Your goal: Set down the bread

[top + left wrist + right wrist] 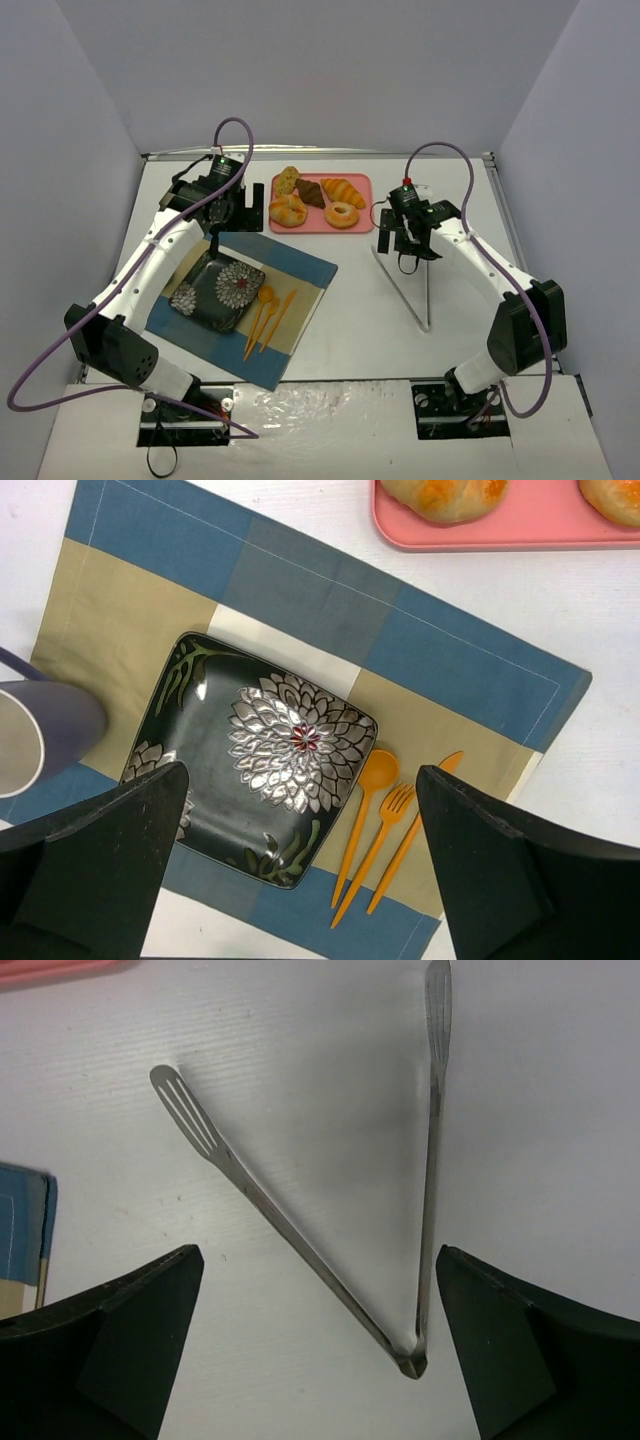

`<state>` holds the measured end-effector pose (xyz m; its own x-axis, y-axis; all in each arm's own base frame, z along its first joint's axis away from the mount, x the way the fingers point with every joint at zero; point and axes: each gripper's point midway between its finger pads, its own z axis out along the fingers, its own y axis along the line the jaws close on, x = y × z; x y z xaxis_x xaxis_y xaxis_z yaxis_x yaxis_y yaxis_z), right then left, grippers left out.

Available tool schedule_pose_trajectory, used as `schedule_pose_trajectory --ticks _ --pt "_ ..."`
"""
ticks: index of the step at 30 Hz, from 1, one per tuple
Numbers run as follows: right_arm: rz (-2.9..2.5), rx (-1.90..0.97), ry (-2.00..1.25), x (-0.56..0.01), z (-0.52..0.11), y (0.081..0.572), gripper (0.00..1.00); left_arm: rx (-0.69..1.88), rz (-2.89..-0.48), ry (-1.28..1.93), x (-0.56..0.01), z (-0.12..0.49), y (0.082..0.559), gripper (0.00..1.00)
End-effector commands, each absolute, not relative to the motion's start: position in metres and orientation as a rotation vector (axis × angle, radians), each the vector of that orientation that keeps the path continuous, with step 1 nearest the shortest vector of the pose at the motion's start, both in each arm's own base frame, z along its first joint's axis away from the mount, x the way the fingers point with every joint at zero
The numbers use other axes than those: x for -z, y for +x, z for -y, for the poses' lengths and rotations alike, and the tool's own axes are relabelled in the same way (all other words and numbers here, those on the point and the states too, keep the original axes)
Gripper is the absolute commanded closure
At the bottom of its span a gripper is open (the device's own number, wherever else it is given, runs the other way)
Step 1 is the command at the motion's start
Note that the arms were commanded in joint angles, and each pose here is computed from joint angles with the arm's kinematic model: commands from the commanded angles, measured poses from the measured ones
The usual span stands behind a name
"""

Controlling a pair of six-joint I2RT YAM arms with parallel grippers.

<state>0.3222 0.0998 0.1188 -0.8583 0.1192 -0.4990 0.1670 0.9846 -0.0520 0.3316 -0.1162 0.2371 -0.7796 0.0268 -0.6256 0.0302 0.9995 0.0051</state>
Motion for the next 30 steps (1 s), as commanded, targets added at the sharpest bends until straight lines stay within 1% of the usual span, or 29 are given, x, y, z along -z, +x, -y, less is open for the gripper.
schedule_pose_trajectory --ticks 1,5,10,16,24,30 --pt "-2.559 0.119 0.115 -0.148 -0.090 0.301 0.00 0.090 -2.380 0.036 -0.261 0.126 0.340 0.03" --pt "-2.614 0.081 -0.010 -0.138 -0.093 0.284 0.00 0.107 -2.388 0.050 -0.259 0.129 0.340 0.03" --pt "-2.615 0.082 -0.105 -0.136 -0.096 0.279 0.00 0.116 -2.392 0.059 -0.259 0.130 0.338 0.03" --pt "-2.607 0.036 -0.039 -0.125 -0.101 0.273 0.00 0.116 -2.388 0.065 -0.261 0.128 0.333 0.03" --pt "-2.585 0.112 0.036 -0.106 -0.094 0.271 0.00 0.117 -2.389 0.074 -0.265 0.124 0.324 0.03" --pt "-2.611 0.105 0.083 -0.087 -0.105 0.270 0.00 0.118 -2.381 0.073 -0.270 0.122 0.320 0.03"
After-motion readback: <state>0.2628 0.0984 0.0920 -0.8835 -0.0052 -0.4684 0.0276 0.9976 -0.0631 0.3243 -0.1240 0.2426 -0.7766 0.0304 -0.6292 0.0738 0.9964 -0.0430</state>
